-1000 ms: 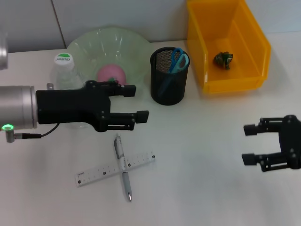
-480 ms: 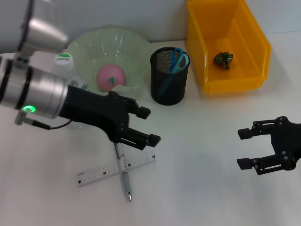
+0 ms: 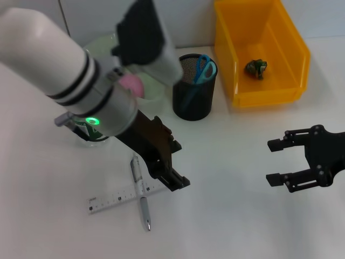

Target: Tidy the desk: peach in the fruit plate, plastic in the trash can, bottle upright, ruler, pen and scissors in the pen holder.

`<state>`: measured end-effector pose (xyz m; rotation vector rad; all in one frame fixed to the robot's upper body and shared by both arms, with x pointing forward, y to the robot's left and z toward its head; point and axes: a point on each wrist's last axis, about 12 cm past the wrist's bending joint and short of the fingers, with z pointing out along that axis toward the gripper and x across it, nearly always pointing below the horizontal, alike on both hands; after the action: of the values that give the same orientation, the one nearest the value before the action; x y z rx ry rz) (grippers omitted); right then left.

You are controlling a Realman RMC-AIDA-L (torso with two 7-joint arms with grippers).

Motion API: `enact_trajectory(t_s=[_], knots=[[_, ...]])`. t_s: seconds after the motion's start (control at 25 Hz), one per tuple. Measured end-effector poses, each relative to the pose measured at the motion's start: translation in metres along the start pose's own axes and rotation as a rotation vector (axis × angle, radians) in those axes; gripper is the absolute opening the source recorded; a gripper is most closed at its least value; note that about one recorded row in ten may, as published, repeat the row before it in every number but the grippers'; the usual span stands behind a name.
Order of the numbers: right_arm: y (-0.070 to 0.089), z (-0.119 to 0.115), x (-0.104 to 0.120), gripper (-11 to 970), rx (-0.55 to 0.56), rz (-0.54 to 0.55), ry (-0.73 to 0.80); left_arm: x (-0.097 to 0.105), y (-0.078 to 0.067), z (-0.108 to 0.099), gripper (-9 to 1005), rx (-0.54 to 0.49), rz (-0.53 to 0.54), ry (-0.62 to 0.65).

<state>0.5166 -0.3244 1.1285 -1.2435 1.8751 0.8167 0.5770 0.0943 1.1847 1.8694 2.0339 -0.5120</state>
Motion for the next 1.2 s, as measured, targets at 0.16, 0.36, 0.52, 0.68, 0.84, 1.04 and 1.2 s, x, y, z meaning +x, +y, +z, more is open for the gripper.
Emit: enact_trajectory(t_s=[0.16,0.36,0.52,0.68,0.84,1.04,1.2], knots=[[-0.001,0.002,-0.003,765,-0.002,-0.009,-0.002,-0.007,0.000,0.009,791,-0.048,0.021,0.087],[-0.001,0.005,-0.003,762,0.000,-0.013,0.008,-0.009,0.001,0.011,792,-0.071,0.013,0.111],[-0.003,0.005,-0.005,760,0.001,-0.019,0.009,-0.013,0.002,0.017,792,-0.076,-0.021,0.136],[-0.005,0.006,-0.006,758,0.008,-0.020,0.021,-0.014,-0.002,0.021,792,-0.064,-0.025,0.142],[-0.006,0.007,-0.006,756,0.007,-0.020,0.034,-0.017,-0.014,0.036,792,-0.034,-0.016,0.166],[-0.006,0.008,-0.006,753,0.006,-0.027,0.037,-0.017,-0.018,0.044,791,-0.049,-0.016,0.174],[-0.006,0.009,-0.008,751,0.002,-0.034,0.040,-0.017,-0.016,0.045,790,-0.067,-0.015,0.170]])
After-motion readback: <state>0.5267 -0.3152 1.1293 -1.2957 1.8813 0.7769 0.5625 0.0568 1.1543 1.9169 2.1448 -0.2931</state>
